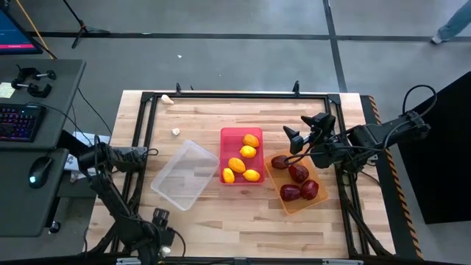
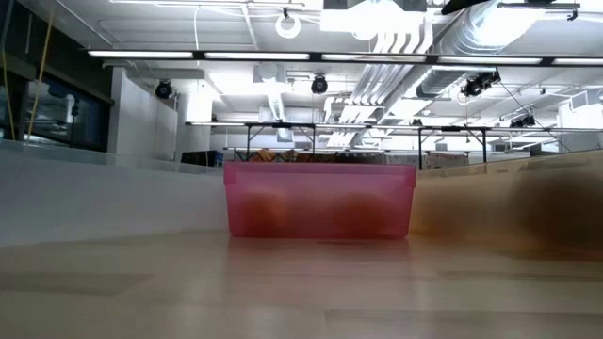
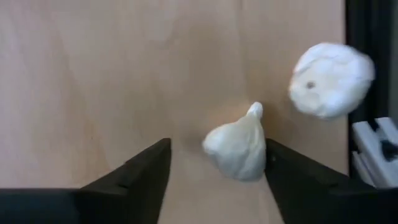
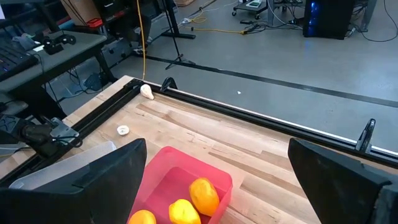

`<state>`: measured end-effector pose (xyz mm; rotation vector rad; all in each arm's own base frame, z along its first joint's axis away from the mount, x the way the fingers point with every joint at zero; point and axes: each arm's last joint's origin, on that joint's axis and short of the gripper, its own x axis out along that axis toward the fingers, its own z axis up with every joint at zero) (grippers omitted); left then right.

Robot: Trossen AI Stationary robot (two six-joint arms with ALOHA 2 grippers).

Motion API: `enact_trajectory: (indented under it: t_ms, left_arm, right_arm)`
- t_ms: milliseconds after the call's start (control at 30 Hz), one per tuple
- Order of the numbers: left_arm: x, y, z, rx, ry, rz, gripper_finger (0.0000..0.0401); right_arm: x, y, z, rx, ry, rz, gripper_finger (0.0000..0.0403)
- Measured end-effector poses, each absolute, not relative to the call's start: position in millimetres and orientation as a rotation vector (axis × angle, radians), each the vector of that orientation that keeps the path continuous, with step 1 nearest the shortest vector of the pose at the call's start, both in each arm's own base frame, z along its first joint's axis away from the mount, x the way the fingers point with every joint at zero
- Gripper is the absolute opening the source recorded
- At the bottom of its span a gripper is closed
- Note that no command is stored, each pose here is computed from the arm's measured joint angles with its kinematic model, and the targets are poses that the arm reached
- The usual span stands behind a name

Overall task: Sort produce into baskets
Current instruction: Put the white garlic into the transparent bin

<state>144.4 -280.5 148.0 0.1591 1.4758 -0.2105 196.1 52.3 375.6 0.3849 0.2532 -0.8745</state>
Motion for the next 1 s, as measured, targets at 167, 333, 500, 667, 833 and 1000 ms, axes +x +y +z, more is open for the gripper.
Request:
enact_trajectory:
  t_ms: [167,333,500,667,833,1000]
  left_arm:
    - [143.3,-277.6,143.6,0.162,1.481,-0.203,0.0148]
    - [149.3,-275.8,143.4,0.151,1.449,-0.184,0.0085]
    - [149.2,-264.1,154.2,0.150,1.506,-0.161,0.0067]
    - [131.1,-238.1,211.9,0.122,1.440,-0.201,0.0076]
    - [135.8,-183.2,273.2,0.036,1.099,-0.051,0.0081]
    - [163.4,-120.7,287.2,-0.030,0.975,0.285,0.0084]
  right_arm:
    - [196.1,52.3,375.6,0.385,0.253,-0.875,0.0381]
    - [196.1,52.3,375.6,0.388,0.252,-0.875,0.0381]
    - [196.1,52.3,375.6,0.387,0.252,-0.875,0.0381]
    - [196.2,52.3,375.6,0.384,0.252,-0.876,0.0381]
    - [196.2,52.3,375.6,0.383,0.251,-0.877,0.0381]
    - [196.2,52.3,375.6,0.389,0.249,-0.877,0.0381]
